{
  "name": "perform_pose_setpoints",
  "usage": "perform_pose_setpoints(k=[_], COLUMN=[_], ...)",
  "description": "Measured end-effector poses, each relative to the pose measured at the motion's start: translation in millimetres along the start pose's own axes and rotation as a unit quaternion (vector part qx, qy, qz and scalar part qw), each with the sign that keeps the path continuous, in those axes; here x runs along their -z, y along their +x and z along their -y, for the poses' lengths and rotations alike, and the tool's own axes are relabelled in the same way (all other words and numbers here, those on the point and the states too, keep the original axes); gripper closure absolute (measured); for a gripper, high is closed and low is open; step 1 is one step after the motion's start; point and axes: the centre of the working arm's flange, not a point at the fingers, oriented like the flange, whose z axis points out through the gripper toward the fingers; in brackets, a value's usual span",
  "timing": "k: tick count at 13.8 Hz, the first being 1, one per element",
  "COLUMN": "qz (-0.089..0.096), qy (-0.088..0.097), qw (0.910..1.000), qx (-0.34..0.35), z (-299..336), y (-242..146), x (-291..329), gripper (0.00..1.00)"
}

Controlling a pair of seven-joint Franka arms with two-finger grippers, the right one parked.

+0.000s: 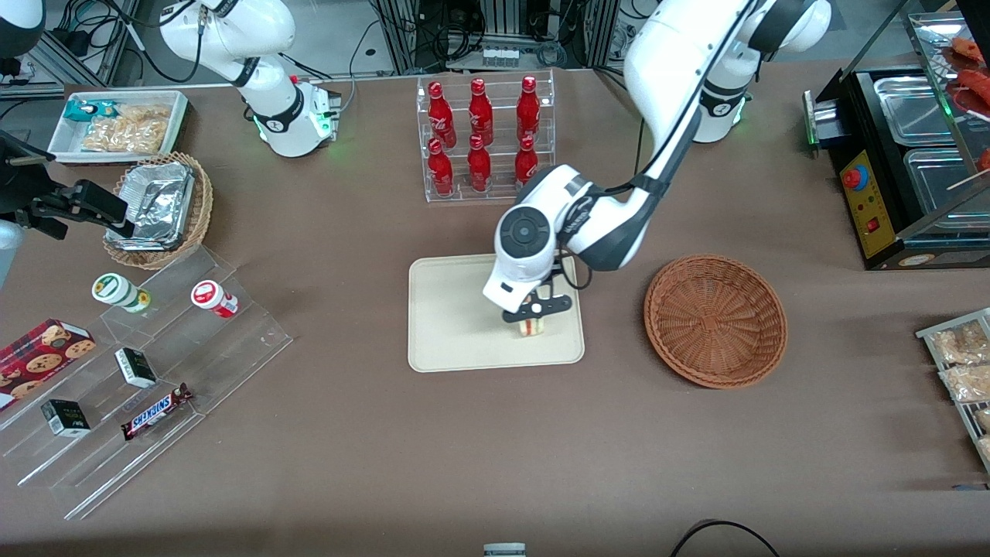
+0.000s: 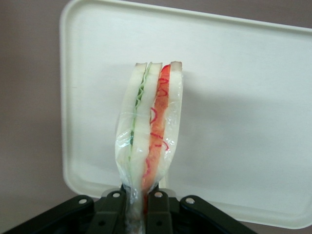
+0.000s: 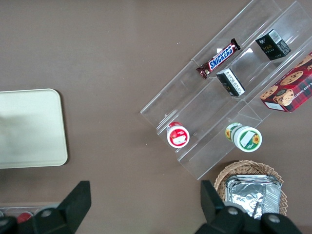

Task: Place sandwich from basket to tray
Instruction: 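Lower the sandwich onto the tray and open the left gripper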

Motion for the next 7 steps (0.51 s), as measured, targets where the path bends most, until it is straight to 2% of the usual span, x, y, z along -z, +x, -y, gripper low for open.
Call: perform_pose_setpoints(k=[5,7], qz=[-0.014,-0.014], qy=[-0.020,-0.019], qw=[0.9996,0.9996], qx=[-0.011,-0.014], z=[-26.4,-29.4], y=[-16.9,-19.5], x=[-24.2,-30.4], gripper=[0.86,0.86])
